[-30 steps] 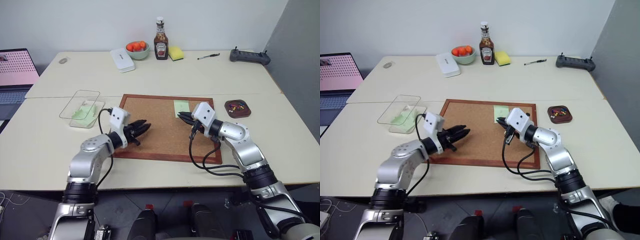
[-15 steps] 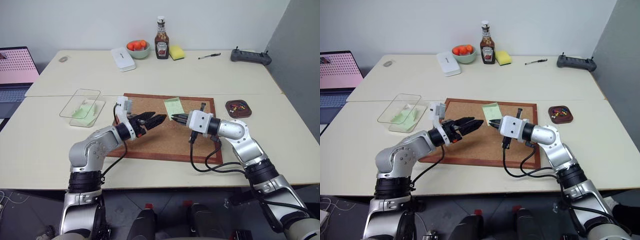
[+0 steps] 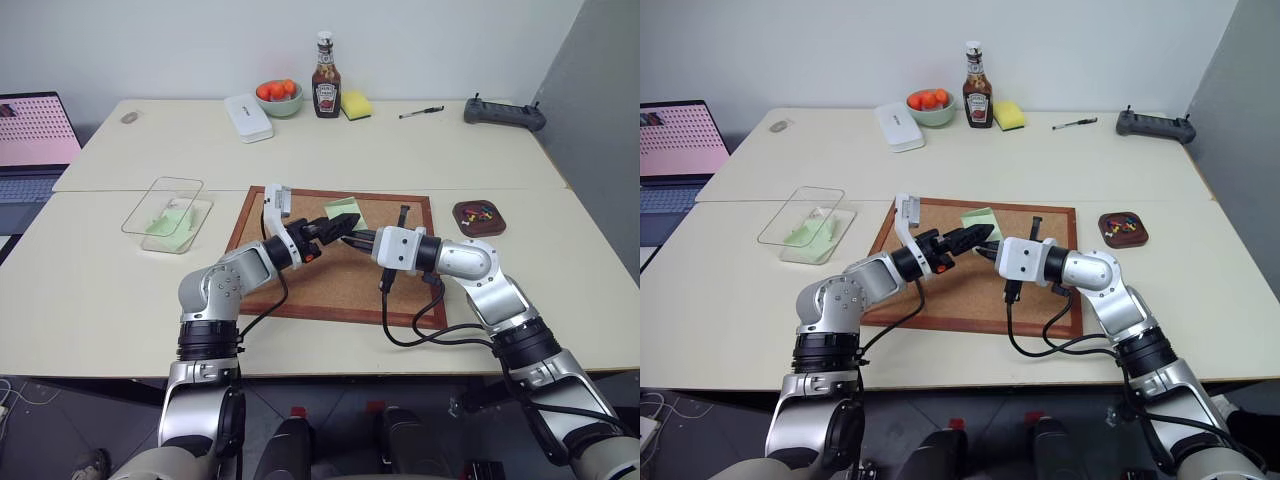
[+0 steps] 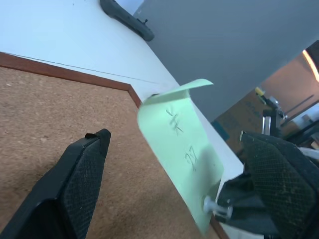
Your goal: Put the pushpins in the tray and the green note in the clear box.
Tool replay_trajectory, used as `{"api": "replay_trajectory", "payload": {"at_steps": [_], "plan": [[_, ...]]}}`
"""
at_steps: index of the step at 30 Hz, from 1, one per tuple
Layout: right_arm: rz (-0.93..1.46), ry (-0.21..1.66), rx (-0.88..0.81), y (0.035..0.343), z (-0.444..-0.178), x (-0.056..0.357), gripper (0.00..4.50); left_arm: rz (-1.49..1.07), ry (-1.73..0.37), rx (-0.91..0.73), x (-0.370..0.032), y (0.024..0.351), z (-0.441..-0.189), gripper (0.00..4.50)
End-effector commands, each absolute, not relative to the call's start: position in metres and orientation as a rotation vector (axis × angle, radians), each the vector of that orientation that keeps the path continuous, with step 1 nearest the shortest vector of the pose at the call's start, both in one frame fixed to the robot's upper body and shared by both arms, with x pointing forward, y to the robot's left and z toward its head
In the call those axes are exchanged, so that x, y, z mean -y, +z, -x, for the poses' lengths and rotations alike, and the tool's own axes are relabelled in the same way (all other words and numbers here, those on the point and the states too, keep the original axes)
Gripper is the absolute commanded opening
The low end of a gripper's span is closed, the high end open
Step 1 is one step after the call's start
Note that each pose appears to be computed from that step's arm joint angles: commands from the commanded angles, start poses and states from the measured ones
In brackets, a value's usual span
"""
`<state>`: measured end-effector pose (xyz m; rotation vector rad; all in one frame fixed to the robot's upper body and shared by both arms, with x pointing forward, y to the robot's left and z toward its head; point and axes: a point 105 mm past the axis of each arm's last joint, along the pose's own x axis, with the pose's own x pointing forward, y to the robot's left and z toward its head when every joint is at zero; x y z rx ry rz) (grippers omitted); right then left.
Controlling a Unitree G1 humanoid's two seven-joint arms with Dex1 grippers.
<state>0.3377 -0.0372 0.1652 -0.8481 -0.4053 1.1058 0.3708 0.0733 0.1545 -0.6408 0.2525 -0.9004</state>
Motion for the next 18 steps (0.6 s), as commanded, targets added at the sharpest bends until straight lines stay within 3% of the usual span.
{"api": "replay_trajectory", "payload": {"at_steps": [1,9,10,11,12,18], "plan": [[0.852,1.099,0.487,0.1828,-0.3314,0.0297,0.00,0.681,-0.943,-0.246,-0.0675,0.1625,-0.3684,3.84],[0.838,1.089,0.487,0.1845,-0.3319,0.0296,0.00,0.707,-0.968,-0.233,-0.0668,0.1637,-0.3655,2.43],[0.835,1.086,0.488,0.1852,-0.3320,0.0297,0.00,0.724,-0.972,-0.236,-0.0671,0.1637,-0.3647,2.43],[0.831,1.082,0.489,0.1860,-0.3322,0.0299,0.00,0.736,-0.975,-0.239,-0.0672,0.1635,-0.3639,2.00],[0.828,1.079,0.490,0.1867,-0.3324,0.0301,0.00,0.743,-0.977,-0.242,-0.0673,0.1632,-0.3634,2.01],[0.801,1.062,0.494,0.1909,-0.3332,0.0312,0.00,0.762,-0.973,-0.246,-0.0695,0.1619,-0.3624,0.97]]}}
